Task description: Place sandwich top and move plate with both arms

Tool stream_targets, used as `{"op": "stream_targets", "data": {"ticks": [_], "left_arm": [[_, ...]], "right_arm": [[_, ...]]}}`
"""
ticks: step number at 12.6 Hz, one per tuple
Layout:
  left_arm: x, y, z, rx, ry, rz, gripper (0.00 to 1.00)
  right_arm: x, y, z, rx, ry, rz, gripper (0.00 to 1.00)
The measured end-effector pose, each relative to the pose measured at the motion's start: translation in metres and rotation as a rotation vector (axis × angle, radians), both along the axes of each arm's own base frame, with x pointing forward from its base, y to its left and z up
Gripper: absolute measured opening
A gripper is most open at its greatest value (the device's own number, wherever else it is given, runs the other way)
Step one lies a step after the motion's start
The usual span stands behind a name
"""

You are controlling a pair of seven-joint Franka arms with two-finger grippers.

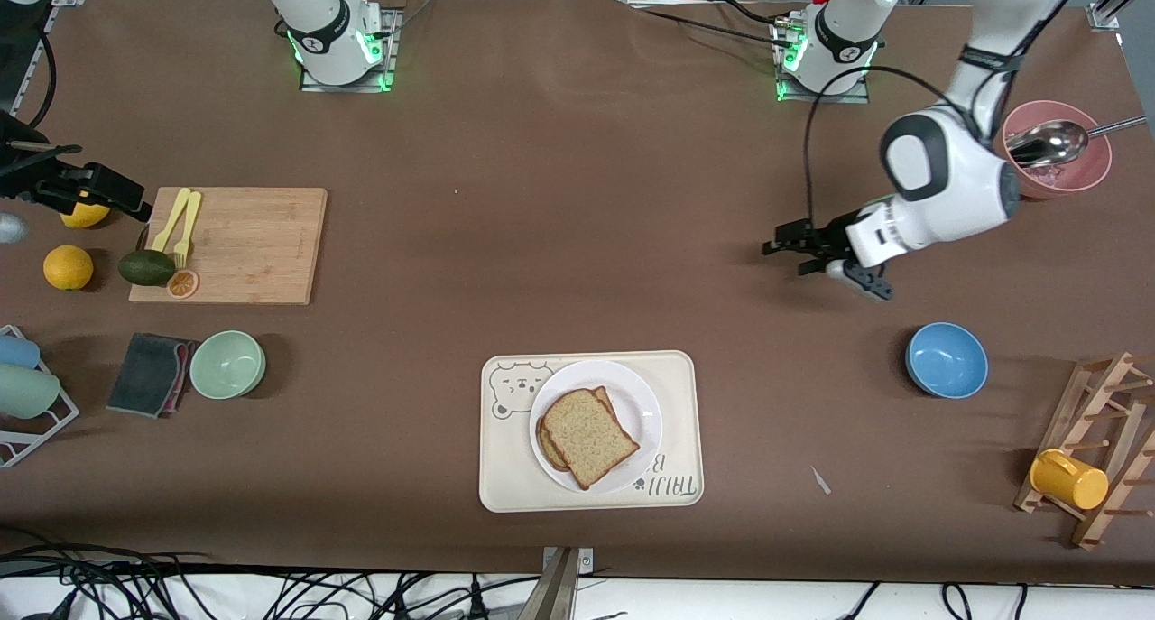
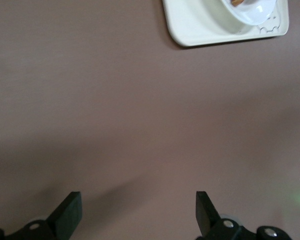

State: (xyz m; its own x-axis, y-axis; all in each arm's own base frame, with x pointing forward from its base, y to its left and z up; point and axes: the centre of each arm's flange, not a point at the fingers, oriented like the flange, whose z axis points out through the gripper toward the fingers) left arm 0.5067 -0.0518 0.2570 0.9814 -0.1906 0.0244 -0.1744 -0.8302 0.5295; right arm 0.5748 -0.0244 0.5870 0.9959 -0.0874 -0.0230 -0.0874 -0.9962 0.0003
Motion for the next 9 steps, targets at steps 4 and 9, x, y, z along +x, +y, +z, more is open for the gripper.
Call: {"op": "stream_targets", "data": {"ticks": [4, 9], "left_arm": [[0.024, 0.082, 0.054, 0.236, 0.083, -0.024, 1.00], [0.055, 0.110, 0.153, 0.458, 0.162, 0.132, 1.00]], "right_arm": [[0.001, -0.003, 0.008, -0.001, -0.018, -0.006, 1.00], [0.000, -0.008, 0.009, -0.002, -0.019, -0.010, 1.00]]}}
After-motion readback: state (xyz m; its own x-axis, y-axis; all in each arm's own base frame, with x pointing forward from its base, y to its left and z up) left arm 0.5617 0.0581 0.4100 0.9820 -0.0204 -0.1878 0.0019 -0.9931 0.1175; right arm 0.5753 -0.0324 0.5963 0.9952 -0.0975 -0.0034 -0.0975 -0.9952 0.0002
